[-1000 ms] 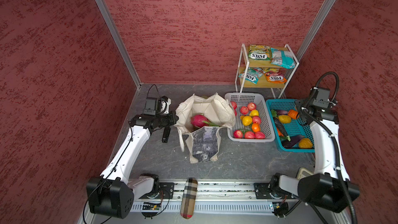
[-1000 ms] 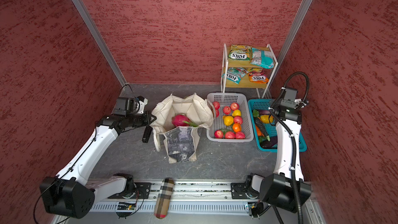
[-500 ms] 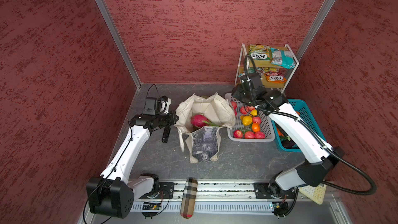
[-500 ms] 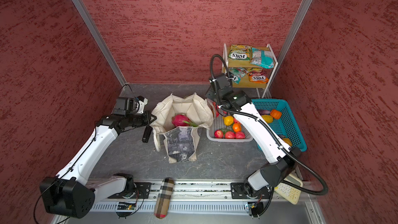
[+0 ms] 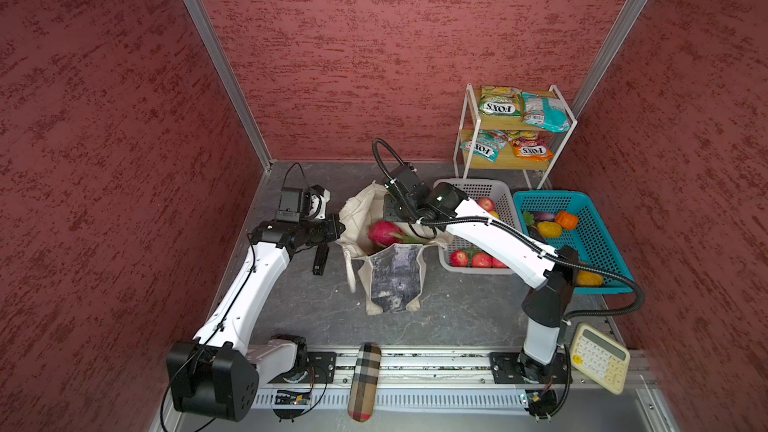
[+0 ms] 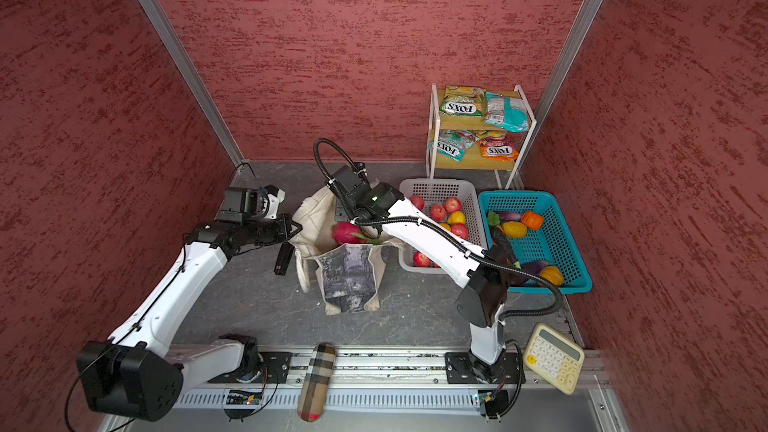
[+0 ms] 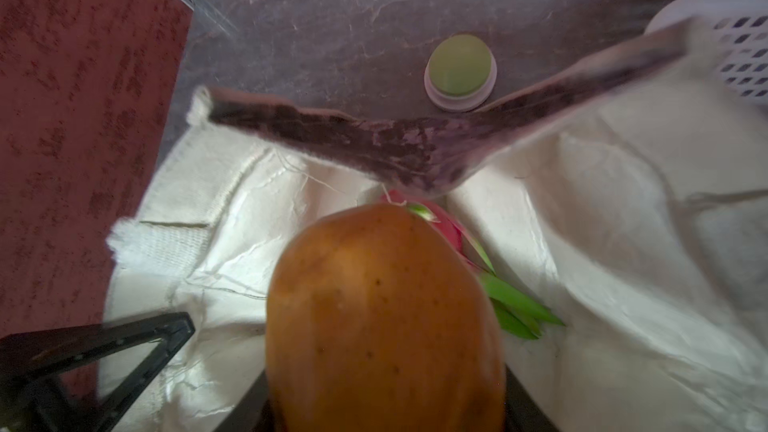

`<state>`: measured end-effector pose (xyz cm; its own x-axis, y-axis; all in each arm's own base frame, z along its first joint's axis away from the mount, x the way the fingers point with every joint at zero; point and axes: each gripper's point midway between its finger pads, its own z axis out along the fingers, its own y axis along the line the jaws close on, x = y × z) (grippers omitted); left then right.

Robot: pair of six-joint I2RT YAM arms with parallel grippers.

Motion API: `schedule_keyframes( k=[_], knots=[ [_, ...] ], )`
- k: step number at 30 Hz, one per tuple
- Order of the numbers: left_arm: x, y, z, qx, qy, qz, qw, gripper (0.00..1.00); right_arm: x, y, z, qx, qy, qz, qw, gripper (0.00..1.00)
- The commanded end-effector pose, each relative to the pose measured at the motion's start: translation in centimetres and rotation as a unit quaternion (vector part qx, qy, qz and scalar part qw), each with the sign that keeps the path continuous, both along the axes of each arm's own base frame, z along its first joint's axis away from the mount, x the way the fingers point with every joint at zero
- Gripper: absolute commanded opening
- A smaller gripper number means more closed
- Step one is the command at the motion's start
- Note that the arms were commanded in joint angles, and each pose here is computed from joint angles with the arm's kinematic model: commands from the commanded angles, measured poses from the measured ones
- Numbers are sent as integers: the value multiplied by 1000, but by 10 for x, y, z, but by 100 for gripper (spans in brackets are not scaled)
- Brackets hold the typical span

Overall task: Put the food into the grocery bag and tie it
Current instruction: 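Lift the brown potato and carry it over the bag mouth with the right gripper, then lower the potato into the bag and open the right gripper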

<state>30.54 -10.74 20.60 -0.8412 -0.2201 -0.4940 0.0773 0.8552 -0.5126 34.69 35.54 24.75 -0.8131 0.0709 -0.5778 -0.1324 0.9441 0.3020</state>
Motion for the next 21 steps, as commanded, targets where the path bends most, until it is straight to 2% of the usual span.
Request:
schedule_keyframes(
  k=[1, 10, 21],
  knots=[
    [1, -2, 5, 0, -14, -5, 1000, 0, -8, 8, -13, -11, 18, 22, 1000, 42],
    [1, -1, 3, 4, -11, -5, 1000, 0, -9, 17, -56, -39, 54, 39, 997, 45],
    [1, 0, 1, 6, -9, -3, 1000, 0, -11, 18, -68, -55, 63, 53, 995, 48]
  ],
)
